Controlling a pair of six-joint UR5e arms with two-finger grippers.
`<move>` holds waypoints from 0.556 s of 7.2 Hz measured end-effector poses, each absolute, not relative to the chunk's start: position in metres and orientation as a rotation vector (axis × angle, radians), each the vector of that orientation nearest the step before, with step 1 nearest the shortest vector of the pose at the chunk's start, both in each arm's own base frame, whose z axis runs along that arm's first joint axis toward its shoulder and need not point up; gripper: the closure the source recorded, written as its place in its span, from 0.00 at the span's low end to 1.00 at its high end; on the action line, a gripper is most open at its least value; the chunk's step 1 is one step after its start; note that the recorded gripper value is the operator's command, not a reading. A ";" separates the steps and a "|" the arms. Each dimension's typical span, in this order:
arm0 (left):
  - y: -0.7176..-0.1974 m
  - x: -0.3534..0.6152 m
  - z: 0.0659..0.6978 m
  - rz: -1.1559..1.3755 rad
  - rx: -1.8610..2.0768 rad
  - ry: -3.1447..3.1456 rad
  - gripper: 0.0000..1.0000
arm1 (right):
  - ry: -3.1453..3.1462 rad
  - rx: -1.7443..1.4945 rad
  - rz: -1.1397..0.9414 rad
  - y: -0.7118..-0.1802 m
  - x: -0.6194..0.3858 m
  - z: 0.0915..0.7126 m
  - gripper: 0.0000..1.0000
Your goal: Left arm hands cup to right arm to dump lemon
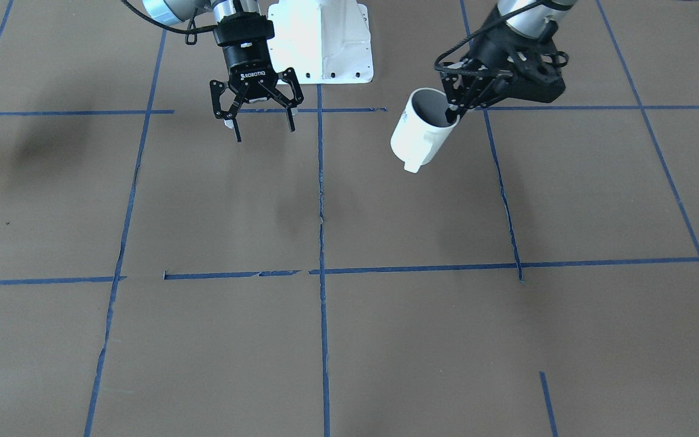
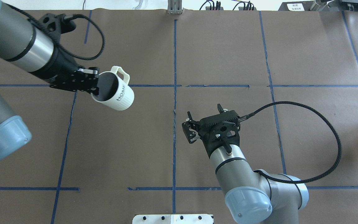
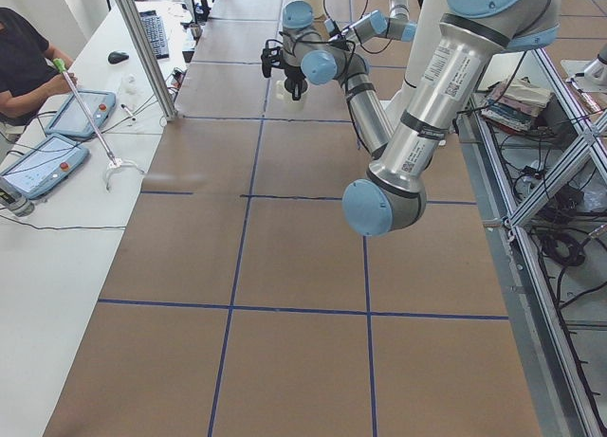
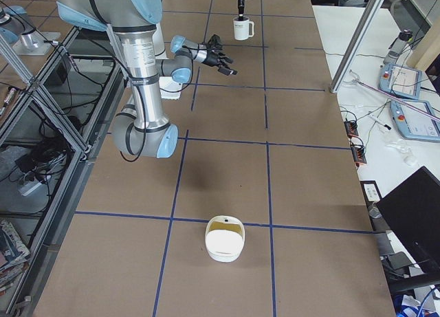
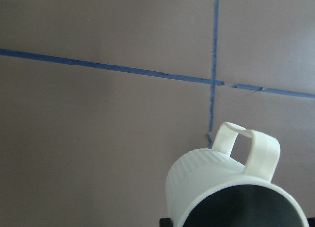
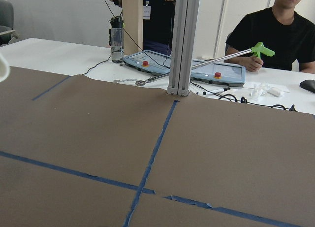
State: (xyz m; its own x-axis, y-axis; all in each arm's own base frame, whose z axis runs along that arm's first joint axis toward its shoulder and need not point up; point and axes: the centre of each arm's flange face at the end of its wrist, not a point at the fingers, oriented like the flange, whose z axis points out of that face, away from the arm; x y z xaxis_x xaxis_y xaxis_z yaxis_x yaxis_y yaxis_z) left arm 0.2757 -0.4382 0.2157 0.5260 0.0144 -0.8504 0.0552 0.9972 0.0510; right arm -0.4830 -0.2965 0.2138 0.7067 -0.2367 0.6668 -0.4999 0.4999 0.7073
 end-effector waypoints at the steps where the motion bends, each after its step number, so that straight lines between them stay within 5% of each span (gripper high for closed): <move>1: -0.436 0.251 0.260 0.028 0.100 0.965 1.00 | -0.837 1.019 0.171 -0.316 -0.464 0.213 0.00; 4: -0.446 0.194 0.397 0.091 0.126 0.855 1.00 | -0.878 0.856 0.127 -0.393 -0.397 0.237 0.00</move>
